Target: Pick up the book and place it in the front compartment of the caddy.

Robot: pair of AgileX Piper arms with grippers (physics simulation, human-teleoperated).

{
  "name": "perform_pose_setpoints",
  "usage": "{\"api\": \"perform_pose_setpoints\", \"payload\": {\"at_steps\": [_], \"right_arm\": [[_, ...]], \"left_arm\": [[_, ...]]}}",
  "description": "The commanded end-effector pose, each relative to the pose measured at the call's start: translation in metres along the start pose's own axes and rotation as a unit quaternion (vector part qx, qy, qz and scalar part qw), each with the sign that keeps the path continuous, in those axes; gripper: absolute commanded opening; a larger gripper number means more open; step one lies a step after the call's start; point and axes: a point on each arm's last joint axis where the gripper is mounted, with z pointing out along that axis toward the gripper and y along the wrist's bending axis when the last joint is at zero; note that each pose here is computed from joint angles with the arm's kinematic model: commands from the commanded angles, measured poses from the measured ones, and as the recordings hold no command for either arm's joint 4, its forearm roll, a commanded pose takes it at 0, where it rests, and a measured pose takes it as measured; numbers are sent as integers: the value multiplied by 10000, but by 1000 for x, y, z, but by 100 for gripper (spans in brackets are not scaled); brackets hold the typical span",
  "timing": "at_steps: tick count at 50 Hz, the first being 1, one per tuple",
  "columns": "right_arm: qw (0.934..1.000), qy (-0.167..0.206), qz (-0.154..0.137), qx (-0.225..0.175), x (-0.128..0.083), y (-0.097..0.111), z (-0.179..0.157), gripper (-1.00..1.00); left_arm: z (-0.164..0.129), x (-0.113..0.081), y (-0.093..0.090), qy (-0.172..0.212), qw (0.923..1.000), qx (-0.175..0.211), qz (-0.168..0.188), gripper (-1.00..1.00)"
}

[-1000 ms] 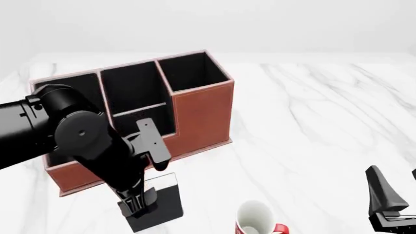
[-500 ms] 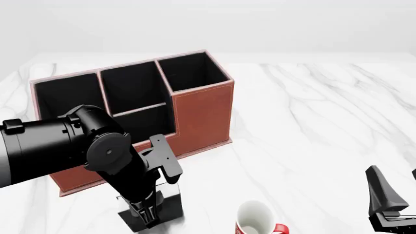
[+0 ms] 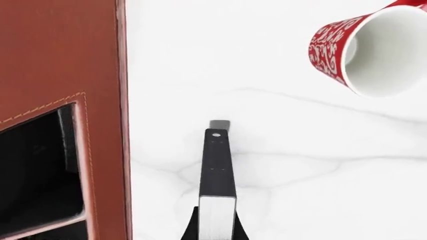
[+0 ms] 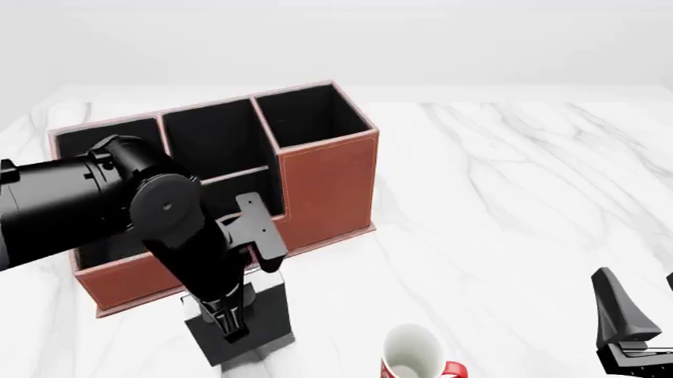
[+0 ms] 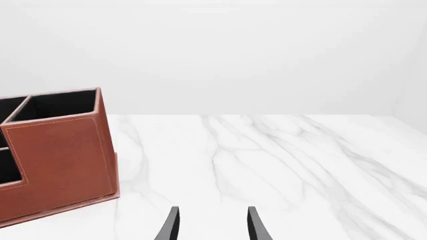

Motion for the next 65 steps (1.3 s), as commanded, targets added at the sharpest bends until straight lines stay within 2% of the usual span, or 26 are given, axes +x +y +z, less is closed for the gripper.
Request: {"api": "perform_pose_setpoints", "payload": {"at_steps": [1,9,13,23,25,46,55,58,60,61,65], "right_arm": [[10000,-1,0,0,0,0,0,100],[10000,-2,1,0,0,0,0,100],[10000,-1,2,0,0,0,0,100],[10000,-1,0,0,0,0,0,100],[10000,-1,0,0,0,0,0,100],[10000,0,1,0,0,0,0,100],[10000,-1,0,-1,0,0,0,100],[10000,-2,-1,0,0,0,0,100],[10000,-1,1,1,0,0,0,100],[10000,-2,-1,-2,0,0,0,100],[10000,-1,-1,-1,0,0,0,100]], "left_arm": [[-30,-6,14,-134,9995,-105,277,-100],[-55,-1,32,-271,9984,-275,413,-100],[-69,23,53,-355,9964,-543,542,-100],[-76,18,62,-440,9947,-659,648,-100],[-81,24,69,-458,9940,-751,655,-100],[-100,31,95,-572,9896,-1119,696,-100],[-124,22,115,-821,9832,-1499,641,-100],[-132,26,121,-834,9805,-1644,685,-100],[-133,25,122,-852,9800,-1663,687,-100],[-133,18,122,-904,9798,-1644,686,-100],[-140,20,127,-933,9777,-1756,681,-100]]}}
